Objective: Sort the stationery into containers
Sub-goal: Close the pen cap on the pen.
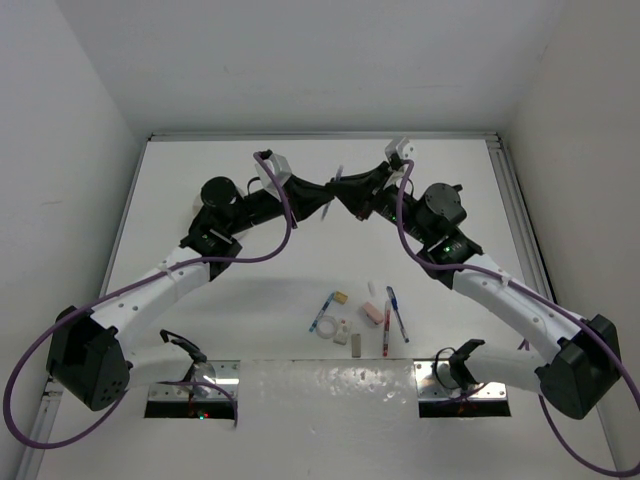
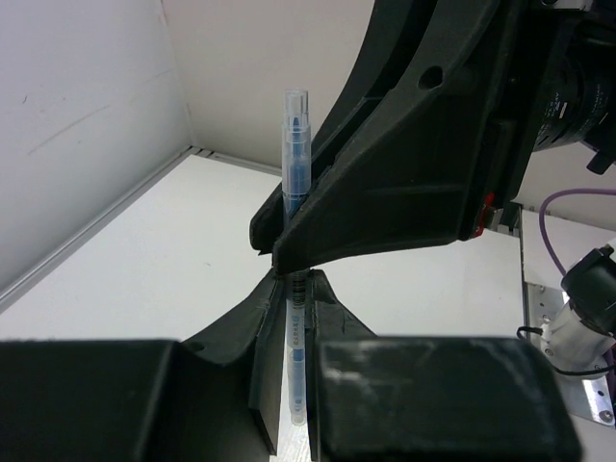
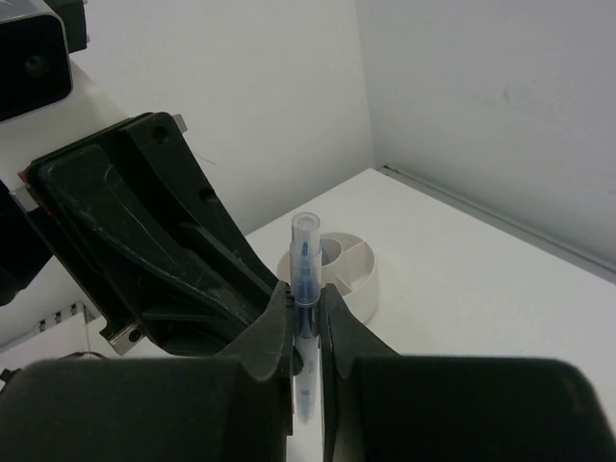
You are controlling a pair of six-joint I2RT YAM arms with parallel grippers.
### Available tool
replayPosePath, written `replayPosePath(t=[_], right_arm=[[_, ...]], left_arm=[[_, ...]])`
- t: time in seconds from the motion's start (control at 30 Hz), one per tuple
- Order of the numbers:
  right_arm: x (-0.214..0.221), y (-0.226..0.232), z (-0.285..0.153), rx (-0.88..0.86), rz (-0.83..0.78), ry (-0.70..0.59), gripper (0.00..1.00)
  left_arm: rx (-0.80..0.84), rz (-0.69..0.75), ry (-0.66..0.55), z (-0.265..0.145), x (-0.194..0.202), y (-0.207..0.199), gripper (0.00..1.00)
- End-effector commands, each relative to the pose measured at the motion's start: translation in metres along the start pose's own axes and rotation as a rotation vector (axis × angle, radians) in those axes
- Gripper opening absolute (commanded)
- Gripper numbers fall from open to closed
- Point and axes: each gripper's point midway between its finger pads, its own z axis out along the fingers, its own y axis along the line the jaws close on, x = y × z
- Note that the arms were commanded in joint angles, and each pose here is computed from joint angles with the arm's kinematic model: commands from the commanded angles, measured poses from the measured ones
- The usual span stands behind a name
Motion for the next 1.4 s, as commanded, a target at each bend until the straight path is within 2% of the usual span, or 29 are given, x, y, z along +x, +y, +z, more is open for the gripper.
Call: replayPosePath(t=[0.0, 0.07, 0.1, 0.17, 0.2, 0.27, 0.33, 0.53, 0.67, 0.77, 0.87, 0.9, 1.0, 1.07, 1.1, 1.13, 1.17, 1.27, 1.3, 1.33, 1.37], right_arm=[[-0.014, -0.001, -0.002, 0.009, -0.007, -0.044, 0.0], [-0.015, 0.001, -0.003, 0.004, -0.01, -0.052, 0.0], [-0.016, 0.001, -0.003, 0.003, -0.012, -0.058, 0.0], [-0.017, 0.003, -0.004, -0.002, -0.011, -0.061, 0.0], [-0.018, 0.005, -0.004, -0.005, -0.011, -0.064, 0.0], [-0.021, 0.007, -0.003, -0.013, -0.012, -0.068, 0.0], [-0.022, 0.009, -0.003, -0.014, -0.013, -0.068, 0.0], [-0.018, 0.013, -0.003, -0.028, 0.0, -0.055, 0.0], [-0.013, 0.016, -0.002, -0.037, 0.008, -0.046, 0.0], [-0.011, 0.02, 0.0, -0.053, 0.021, -0.042, 0.0], [-0.012, 0.022, 0.001, -0.06, 0.023, -0.045, 0.0], [-0.011, 0.023, 0.001, -0.062, 0.024, -0.041, 0.0], [-0.01, 0.025, 0.002, -0.068, 0.027, -0.034, 0.0], [-0.009, 0.024, 0.003, -0.066, 0.026, -0.027, 0.0], [-0.005, 0.025, 0.003, -0.068, 0.021, -0.017, 0.0], [-0.005, 0.024, 0.002, -0.063, 0.016, -0.016, 0.0], [-0.005, 0.023, 0.002, -0.06, 0.015, -0.013, 0.0], [-0.001, 0.022, 0.003, -0.059, 0.011, -0.001, 0.0], [-0.001, 0.022, 0.002, -0.056, 0.011, 0.004, 0.02], [0.0, 0.021, 0.002, -0.052, 0.011, 0.006, 0.13], [-0.002, 0.021, 0.001, -0.053, 0.001, 0.002, 0.39]], left_arm=[[0.028, 0.056, -0.086, 0.002, -0.031, -0.01, 0.0], [0.028, 0.056, -0.076, 0.002, -0.028, -0.01, 0.0], [0.03, 0.055, -0.067, 0.002, -0.025, -0.011, 0.04], [0.029, 0.062, -0.037, 0.003, -0.016, -0.01, 0.28], [0.033, 0.068, -0.026, 0.003, -0.012, -0.011, 0.52], [0.035, 0.094, 0.009, 0.003, -0.001, -0.009, 0.64], [0.014, 0.094, 0.02, 0.004, 0.003, -0.006, 0.62], [-0.026, 0.089, 0.017, 0.006, 0.001, 0.002, 0.44], [-0.02, 0.084, 0.011, 0.008, 0.001, 0.0, 0.41], [-0.02, 0.078, 0.014, 0.011, 0.003, 0.0, 0.45], [-0.008, 0.075, 0.02, 0.012, 0.005, -0.002, 0.43], [-0.005, 0.077, 0.023, 0.013, 0.006, -0.002, 0.38], [0.002, 0.078, 0.024, 0.014, 0.006, -0.004, 0.31], [-0.005, 0.073, 0.017, 0.014, 0.004, -0.003, 0.2], [-0.006, 0.075, 0.007, 0.014, 0.001, -0.004, 0.08], [-0.013, 0.069, 0.004, 0.015, 0.001, -0.002, 0.04], [-0.023, 0.066, -0.002, 0.014, -0.001, -0.001, 0.01], [-0.049, 0.016, -0.031, 0.014, -0.006, 0.001, 0.0], [-0.047, 0.015, -0.048, 0.014, -0.01, 0.0, 0.0], [-0.044, 0.006, -0.056, 0.014, -0.01, -0.001, 0.0], [-0.041, 0.0, -0.063, 0.013, -0.01, -0.002, 0.0]])
